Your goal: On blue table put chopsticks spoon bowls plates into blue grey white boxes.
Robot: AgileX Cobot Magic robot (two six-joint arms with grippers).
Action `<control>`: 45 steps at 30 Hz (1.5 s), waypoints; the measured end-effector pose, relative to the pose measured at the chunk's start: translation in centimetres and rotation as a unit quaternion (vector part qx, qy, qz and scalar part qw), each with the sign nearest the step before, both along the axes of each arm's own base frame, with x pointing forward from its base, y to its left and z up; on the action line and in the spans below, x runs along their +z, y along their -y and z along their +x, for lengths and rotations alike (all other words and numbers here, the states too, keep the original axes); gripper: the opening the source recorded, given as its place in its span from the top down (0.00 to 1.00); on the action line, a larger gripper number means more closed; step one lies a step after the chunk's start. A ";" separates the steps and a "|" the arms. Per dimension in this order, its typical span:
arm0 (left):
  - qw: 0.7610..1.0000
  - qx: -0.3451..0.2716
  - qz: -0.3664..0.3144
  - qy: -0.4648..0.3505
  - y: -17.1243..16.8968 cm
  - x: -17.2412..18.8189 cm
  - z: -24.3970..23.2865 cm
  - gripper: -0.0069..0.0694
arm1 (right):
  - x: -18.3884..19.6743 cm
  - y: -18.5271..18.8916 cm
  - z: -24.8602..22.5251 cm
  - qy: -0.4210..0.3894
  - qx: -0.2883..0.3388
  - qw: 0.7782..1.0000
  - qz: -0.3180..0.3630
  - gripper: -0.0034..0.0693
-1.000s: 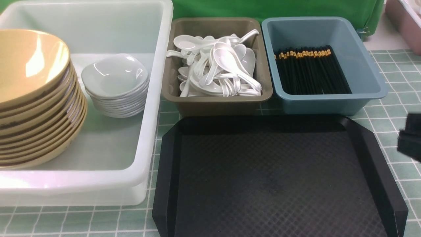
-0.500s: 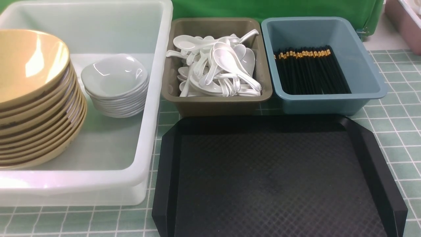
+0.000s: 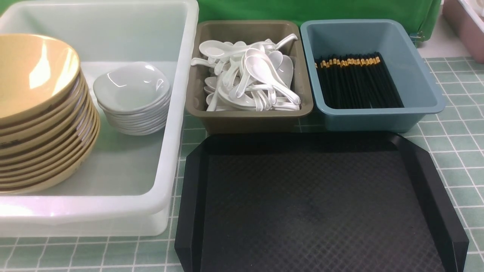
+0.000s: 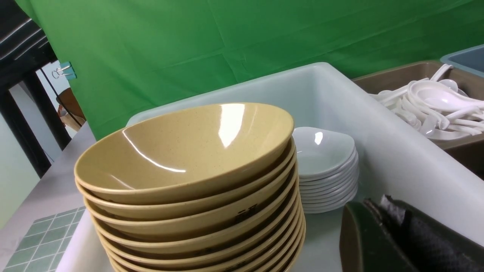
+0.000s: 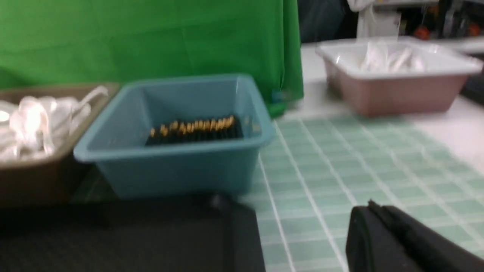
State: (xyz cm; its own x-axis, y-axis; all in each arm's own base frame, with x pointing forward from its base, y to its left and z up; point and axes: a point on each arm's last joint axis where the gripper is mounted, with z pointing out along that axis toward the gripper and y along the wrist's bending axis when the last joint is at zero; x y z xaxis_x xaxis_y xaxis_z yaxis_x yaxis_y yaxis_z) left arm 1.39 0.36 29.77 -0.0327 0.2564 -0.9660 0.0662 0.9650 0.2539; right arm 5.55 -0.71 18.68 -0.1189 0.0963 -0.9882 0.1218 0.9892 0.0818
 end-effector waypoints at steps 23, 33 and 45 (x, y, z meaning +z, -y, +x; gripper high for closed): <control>1.000 0.000 0.000 0.000 0.0 0.0 0.0 0.91 | -1.0 -0.4 -0.1 -0.052 0.041 0.998 -0.001 0.90; 1.000 0.000 0.000 0.000 0.0 0.0 0.0 0.91 | -1.0 -0.4 -0.1 -0.052 0.041 0.998 -0.001 0.90; 0.999 -0.019 -0.033 -0.013 0.5 -2.2 1.2 0.91 | -1.0 -0.4 -0.1 -0.053 0.040 0.998 -0.001 0.90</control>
